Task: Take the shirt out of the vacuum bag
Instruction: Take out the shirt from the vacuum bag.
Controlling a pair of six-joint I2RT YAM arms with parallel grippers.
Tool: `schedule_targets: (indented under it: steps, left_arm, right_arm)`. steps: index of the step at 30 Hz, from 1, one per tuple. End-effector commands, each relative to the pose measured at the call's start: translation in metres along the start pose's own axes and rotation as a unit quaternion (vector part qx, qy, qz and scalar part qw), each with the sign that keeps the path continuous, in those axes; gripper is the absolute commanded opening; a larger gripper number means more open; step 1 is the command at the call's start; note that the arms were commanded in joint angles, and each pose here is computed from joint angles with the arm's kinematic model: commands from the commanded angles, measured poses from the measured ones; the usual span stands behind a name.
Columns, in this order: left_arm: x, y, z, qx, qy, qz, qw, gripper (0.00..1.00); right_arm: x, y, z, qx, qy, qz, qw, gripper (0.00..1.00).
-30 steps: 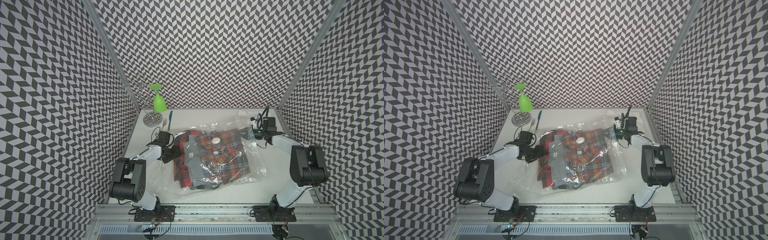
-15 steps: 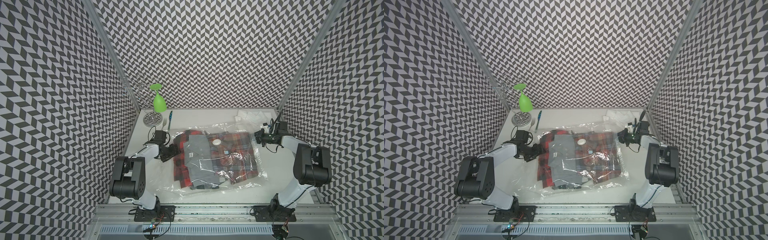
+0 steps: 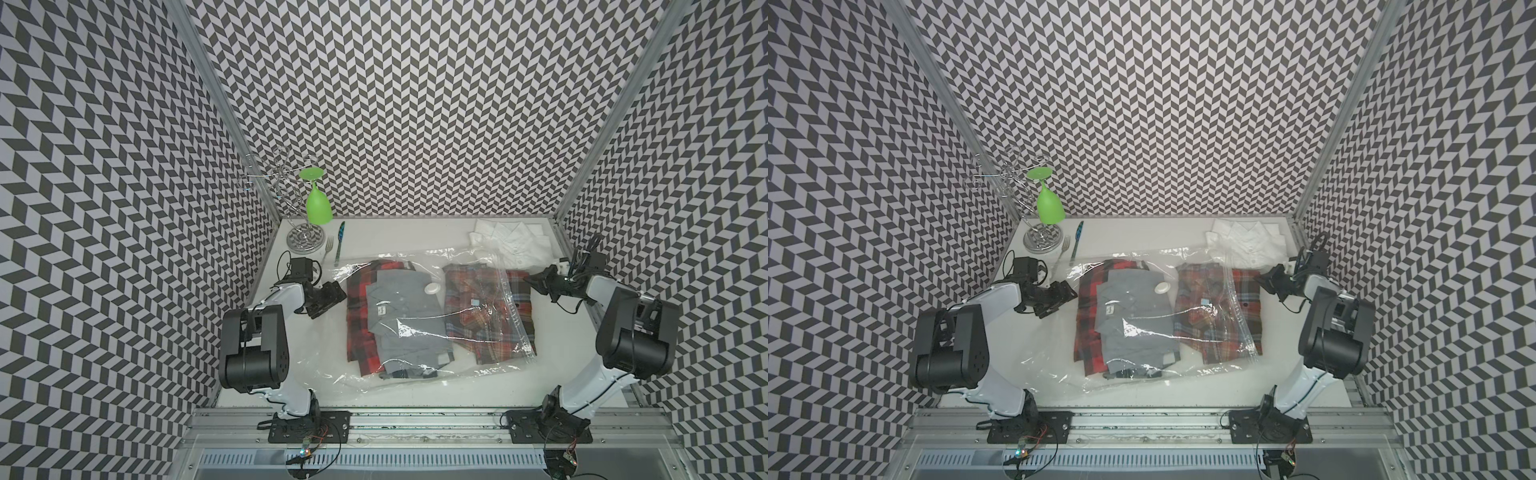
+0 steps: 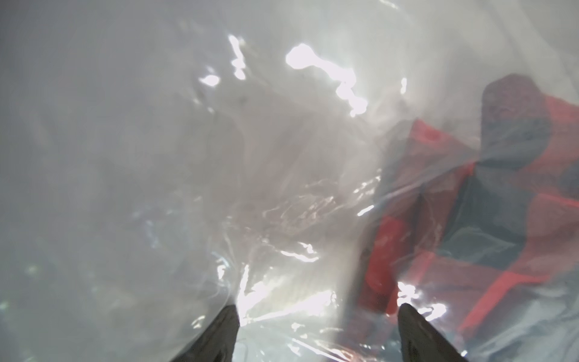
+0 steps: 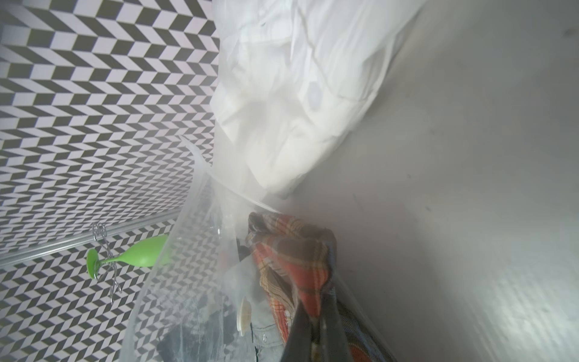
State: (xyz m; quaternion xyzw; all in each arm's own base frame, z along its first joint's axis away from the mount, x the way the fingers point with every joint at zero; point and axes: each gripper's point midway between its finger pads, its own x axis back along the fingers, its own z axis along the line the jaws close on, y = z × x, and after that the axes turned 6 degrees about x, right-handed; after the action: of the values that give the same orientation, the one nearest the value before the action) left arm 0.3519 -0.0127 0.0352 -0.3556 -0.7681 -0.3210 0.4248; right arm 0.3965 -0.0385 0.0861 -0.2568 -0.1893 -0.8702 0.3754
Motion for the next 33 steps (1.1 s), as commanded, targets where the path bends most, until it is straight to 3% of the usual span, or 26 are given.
schedule_targets:
  steps: [1,9,12,16,19,22,28,33]
  left_arm:
    - [-0.016,-0.035,0.069,0.025,0.12,0.064,0.99,0.83]
    - [0.019,-0.002,0.036,0.023,0.083,0.001,0.996,0.86]
    - [0.023,-0.001,0.047,0.027,0.12,0.001,0.992,0.88]
    - [0.058,0.01,0.056,0.033,0.166,-0.055,0.984,0.95]
    - [0.07,0.009,0.067,0.052,0.198,-0.063,0.977,0.97]
    - [0.07,0.004,0.072,0.065,0.206,-0.049,0.975,0.98]
    - [0.048,-0.009,0.066,0.078,0.162,-0.028,0.983,0.95]
    - [0.034,-0.013,0.052,0.073,0.112,-0.017,0.991,0.83]
  right_arm:
    - [0.012,0.008,-0.005,0.004,-0.016,-0.031,0.999,0.0]
    - [0.021,0.009,-0.017,-0.001,-0.028,-0.038,0.999,0.0]
    - [0.021,0.007,-0.018,-0.003,-0.022,-0.032,0.999,0.0]
    - [0.022,0.006,-0.016,0.004,-0.019,-0.03,0.999,0.0]
    - [0.019,0.003,-0.016,0.002,-0.011,-0.024,1.0,0.0]
    - [0.018,0.003,-0.015,0.001,-0.005,-0.022,1.0,0.0]
    - [0.015,0.001,-0.016,0.001,0.003,-0.017,1.0,0.0]
    - [0.014,0.0,-0.016,0.004,0.004,-0.015,1.0,0.0]
